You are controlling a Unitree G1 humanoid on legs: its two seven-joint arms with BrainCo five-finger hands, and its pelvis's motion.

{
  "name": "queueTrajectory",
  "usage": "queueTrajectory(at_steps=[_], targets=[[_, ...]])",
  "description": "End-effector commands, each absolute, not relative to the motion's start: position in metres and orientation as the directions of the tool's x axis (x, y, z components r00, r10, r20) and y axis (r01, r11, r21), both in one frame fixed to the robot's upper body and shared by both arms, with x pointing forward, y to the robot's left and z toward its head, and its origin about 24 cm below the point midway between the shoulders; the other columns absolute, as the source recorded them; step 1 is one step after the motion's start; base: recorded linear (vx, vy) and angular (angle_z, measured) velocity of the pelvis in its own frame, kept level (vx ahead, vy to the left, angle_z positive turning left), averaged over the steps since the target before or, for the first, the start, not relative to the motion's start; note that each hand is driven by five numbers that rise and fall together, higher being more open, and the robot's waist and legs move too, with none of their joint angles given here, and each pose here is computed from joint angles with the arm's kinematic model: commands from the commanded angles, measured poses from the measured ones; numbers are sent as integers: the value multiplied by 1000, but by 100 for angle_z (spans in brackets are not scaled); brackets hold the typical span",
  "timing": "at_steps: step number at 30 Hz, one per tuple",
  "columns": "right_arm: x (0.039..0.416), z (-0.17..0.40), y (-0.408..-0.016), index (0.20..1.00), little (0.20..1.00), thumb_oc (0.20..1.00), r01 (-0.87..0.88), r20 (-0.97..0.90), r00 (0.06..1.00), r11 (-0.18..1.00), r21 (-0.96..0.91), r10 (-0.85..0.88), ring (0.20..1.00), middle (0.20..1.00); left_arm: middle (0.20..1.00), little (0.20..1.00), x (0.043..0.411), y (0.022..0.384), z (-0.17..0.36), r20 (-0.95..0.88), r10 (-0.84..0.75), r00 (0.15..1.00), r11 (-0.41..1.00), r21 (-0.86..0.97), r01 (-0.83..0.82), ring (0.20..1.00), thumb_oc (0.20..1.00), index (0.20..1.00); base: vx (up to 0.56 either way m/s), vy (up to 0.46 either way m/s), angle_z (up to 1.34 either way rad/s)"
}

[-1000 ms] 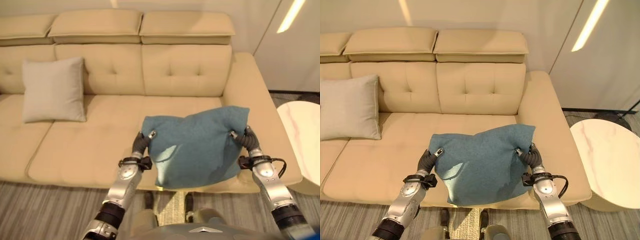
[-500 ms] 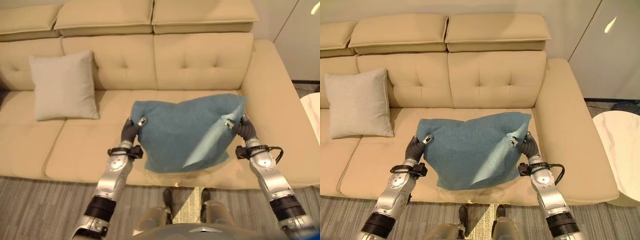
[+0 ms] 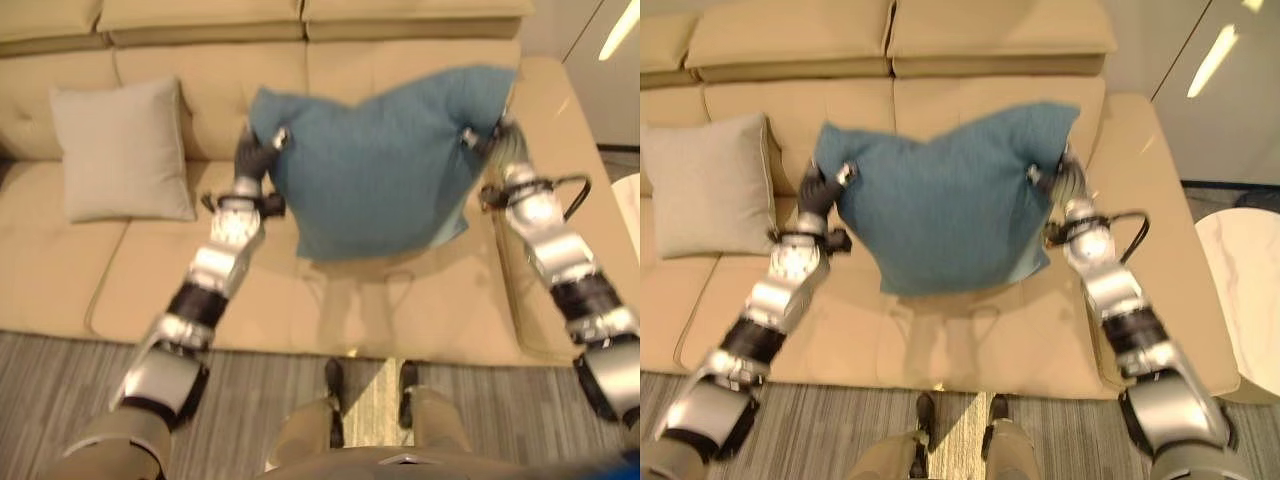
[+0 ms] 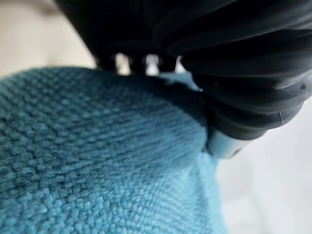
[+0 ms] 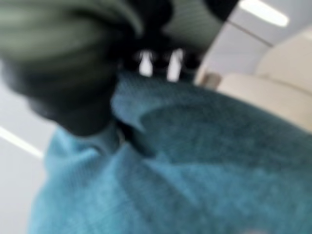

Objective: Pick up all the scattered cushions and arrange them neatly on the sofa.

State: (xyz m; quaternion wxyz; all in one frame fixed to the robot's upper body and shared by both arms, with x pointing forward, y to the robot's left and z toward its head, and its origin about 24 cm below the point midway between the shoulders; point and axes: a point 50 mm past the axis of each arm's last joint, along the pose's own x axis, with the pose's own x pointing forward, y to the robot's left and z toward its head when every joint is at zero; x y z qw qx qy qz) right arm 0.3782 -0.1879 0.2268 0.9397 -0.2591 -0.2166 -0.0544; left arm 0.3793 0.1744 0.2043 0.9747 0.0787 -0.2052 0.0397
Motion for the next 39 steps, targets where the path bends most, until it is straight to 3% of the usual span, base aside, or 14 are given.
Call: queueTrajectory(at_steps=[1,4,10,18,39], targets=[[366,296,-154,200,200,200,210,677,732,918,-337,81,200,200,200,200,371,165,280,657,-2,754,988,117,-100,200,200,200,0,0,0],[374,330,-144,200,200,200,260,719,693,910,-324,58,200,200,200,200,378,172,324,706,30,707,975,134,-175,200,200,200,-17,17,-5],[377,356,-139,200,200,200,300,749,663,912,-278,10,200,200,200,200,377,182,363,744,79,664,963,114,-242,200,200,200,-19,29,-17],[386,363,-140,200,200,200,315,725,688,908,-278,-16,200,200,200,200,384,188,377,723,112,682,952,119,-282,200,200,200,-13,17,-13],[373,413,-154,200,200,200,459,795,605,829,-320,-28,200,200,200,200,380,171,402,752,67,656,957,137,-255,200,200,200,-3,-10,5]])
